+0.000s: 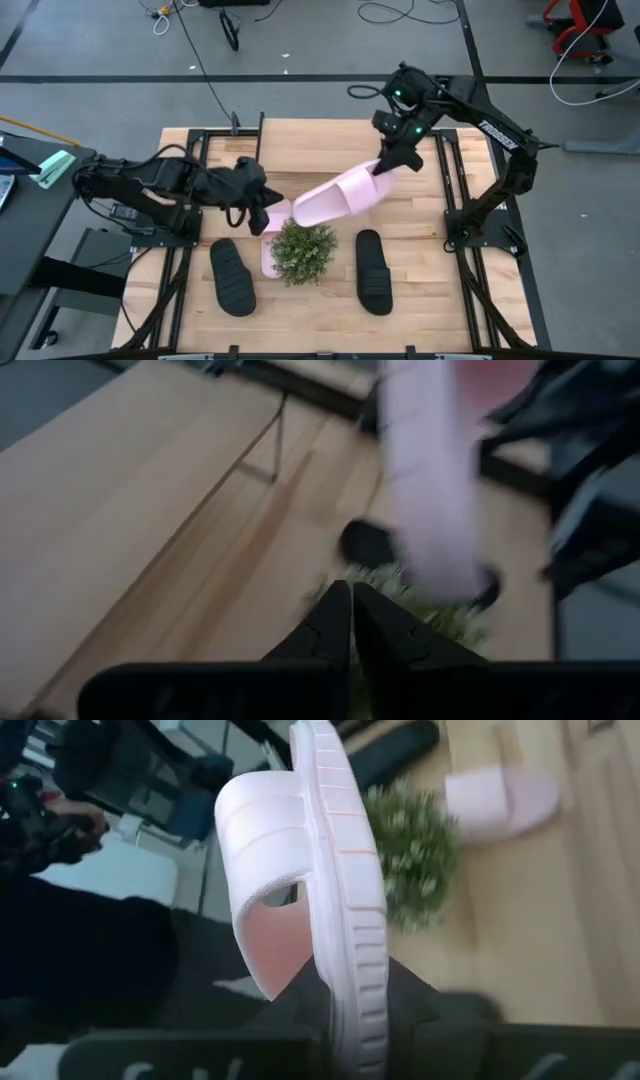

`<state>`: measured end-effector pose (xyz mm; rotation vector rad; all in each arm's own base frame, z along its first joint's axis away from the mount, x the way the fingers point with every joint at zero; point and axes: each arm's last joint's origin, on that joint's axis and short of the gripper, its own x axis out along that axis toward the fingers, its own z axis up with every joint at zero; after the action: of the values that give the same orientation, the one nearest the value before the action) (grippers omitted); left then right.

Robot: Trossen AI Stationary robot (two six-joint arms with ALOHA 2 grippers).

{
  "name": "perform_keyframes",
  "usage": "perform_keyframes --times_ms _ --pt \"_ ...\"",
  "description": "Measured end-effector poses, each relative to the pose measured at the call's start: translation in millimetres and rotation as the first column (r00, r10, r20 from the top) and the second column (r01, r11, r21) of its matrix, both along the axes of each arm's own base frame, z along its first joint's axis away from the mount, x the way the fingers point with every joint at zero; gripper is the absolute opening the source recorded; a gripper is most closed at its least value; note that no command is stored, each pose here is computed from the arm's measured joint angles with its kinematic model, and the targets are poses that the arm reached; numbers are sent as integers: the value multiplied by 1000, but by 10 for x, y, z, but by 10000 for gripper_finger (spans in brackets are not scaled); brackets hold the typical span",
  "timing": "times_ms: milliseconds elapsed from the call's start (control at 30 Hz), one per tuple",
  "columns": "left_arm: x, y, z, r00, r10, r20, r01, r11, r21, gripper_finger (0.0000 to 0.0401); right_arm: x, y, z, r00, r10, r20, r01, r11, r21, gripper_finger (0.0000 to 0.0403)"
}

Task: Pick and place slides into the shelf
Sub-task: Put the right pink slipper on the shelf

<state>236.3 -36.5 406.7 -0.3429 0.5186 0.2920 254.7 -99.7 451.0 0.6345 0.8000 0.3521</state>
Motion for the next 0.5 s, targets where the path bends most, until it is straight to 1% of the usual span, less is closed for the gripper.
perform_keyframes --times_ms 100,200,367,500 --pt "61 46 78 995 -27 92 32 998 -46 19 29 -10 24 999 5 43 -5 1000 -17 43" --pt "101 98 133 986 -68 154 83 992 -92 27 32 -11 27 999 8 50 -7 1000 -20 43" --pt "129 172 172 972 -123 201 158 973 -169 56 33 -14 27 999 5 51 -3 999 -35 43" --pt "134 216 176 965 -159 208 201 960 -196 84 33 -21 22 999 -2 48 5 998 -65 43"
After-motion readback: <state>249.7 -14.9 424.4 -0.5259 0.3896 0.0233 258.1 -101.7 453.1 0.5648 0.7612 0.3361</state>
